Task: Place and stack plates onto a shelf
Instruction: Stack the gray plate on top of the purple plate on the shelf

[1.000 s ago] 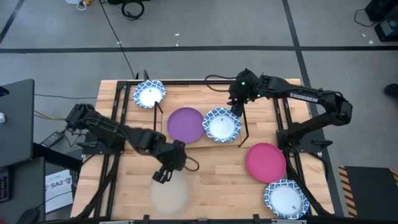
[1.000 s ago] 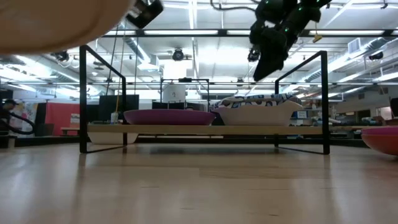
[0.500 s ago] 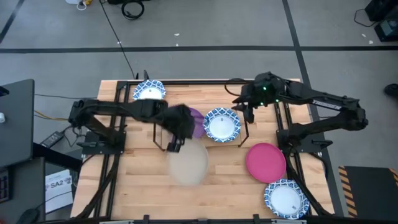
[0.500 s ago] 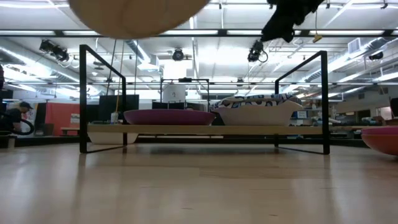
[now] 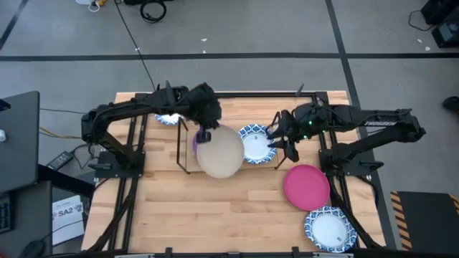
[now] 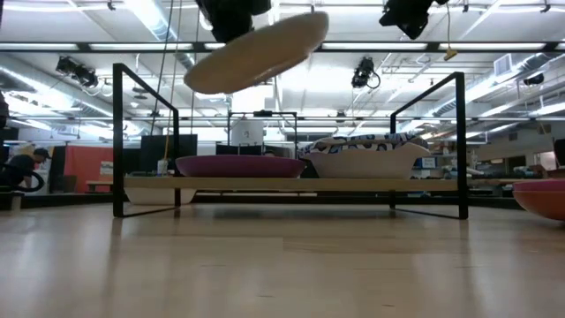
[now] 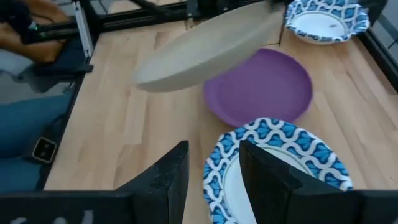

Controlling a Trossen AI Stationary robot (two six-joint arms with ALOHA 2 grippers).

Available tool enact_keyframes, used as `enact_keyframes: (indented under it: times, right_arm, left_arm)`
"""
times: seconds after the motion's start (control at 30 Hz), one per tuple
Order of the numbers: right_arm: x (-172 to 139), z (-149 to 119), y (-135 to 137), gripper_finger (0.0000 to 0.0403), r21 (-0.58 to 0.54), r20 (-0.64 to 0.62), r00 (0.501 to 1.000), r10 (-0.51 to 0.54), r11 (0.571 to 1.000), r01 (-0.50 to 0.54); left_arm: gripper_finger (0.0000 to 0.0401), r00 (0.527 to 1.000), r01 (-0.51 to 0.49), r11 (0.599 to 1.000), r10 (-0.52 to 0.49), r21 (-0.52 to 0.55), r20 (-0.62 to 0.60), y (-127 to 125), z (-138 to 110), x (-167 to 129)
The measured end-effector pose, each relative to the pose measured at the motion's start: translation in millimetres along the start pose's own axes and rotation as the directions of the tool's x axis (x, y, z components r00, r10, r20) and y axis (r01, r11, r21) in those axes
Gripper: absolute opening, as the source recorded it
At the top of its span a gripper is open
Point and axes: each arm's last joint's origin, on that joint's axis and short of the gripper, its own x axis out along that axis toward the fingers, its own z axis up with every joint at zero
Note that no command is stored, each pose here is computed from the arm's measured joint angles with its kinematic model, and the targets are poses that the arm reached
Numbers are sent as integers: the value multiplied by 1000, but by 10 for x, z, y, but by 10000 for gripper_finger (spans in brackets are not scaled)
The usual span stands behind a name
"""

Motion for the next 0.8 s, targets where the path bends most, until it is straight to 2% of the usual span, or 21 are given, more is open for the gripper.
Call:
enact_keyframes:
  times: [0.4, 0.57, 0.8]
  right_arm:
    - [64, -36, 295, 147, -60, -18, 998, 60, 996, -61]
    - [71, -38, 349, 147, -76, -11, 998, 65, 995, -66]
    - [68, -27, 395, 147, -88, 5, 996, 85, 993, -85]
  left_arm:
    - [15, 995, -94, 993, 93, -73, -23, 473, -160, -74]
    - [15, 994, -106, 989, 101, -108, -53, 557, -246, -53]
    - [15, 988, -87, 988, 69, -130, -138, 552, -466, 138]
